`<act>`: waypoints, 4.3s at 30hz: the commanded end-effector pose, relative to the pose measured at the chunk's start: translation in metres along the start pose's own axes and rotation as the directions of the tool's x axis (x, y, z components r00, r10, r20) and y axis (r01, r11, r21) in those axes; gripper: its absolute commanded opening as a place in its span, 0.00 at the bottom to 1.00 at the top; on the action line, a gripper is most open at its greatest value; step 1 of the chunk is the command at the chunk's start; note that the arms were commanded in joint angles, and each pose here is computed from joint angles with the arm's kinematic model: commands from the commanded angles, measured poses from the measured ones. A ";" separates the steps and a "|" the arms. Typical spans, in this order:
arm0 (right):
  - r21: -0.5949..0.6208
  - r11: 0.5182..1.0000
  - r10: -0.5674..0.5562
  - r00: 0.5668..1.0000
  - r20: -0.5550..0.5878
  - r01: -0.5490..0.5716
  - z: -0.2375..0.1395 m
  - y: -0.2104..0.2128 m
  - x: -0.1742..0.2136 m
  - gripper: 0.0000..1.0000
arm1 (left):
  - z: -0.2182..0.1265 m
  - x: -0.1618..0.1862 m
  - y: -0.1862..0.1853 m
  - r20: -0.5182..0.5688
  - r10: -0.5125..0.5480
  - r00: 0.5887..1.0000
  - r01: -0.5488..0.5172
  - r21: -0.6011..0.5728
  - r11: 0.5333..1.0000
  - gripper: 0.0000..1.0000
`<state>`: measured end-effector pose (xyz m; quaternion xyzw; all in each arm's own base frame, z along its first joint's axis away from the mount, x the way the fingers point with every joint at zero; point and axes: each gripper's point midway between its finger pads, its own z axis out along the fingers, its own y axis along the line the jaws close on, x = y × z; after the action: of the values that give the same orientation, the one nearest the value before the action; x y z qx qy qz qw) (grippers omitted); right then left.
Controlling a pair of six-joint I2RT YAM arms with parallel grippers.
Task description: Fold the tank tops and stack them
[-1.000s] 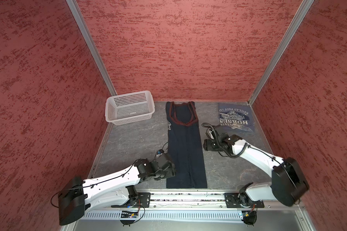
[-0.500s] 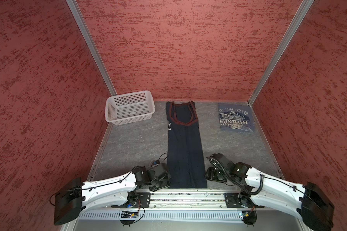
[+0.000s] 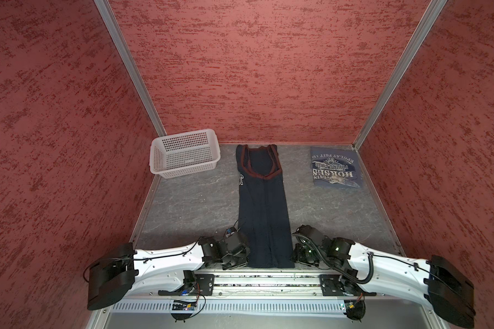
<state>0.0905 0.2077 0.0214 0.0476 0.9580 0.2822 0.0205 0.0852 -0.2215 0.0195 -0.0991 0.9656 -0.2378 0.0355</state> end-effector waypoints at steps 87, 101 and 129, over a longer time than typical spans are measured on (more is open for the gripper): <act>0.461 0.867 -0.386 0.839 0.384 0.188 -0.036 0.062 -0.471 0.64 | -0.037 -0.447 -0.103 0.434 0.022 0.901 -0.043 0.039 0.998 0.58; 0.130 0.978 -0.206 0.883 0.422 0.166 -0.062 0.055 -0.320 0.59 | -0.067 -0.295 -0.052 0.368 -0.047 0.929 0.009 0.104 0.995 0.72; -0.007 0.997 -0.073 0.946 0.316 0.079 0.022 0.009 -0.275 0.29 | 0.032 -0.249 -0.039 0.211 -0.144 0.967 0.106 0.181 0.978 0.32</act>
<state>0.3787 0.1981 0.0288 0.0488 0.9356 0.2749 0.2162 0.3486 -0.2169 0.0280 -0.1795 0.9169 -0.3181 0.1610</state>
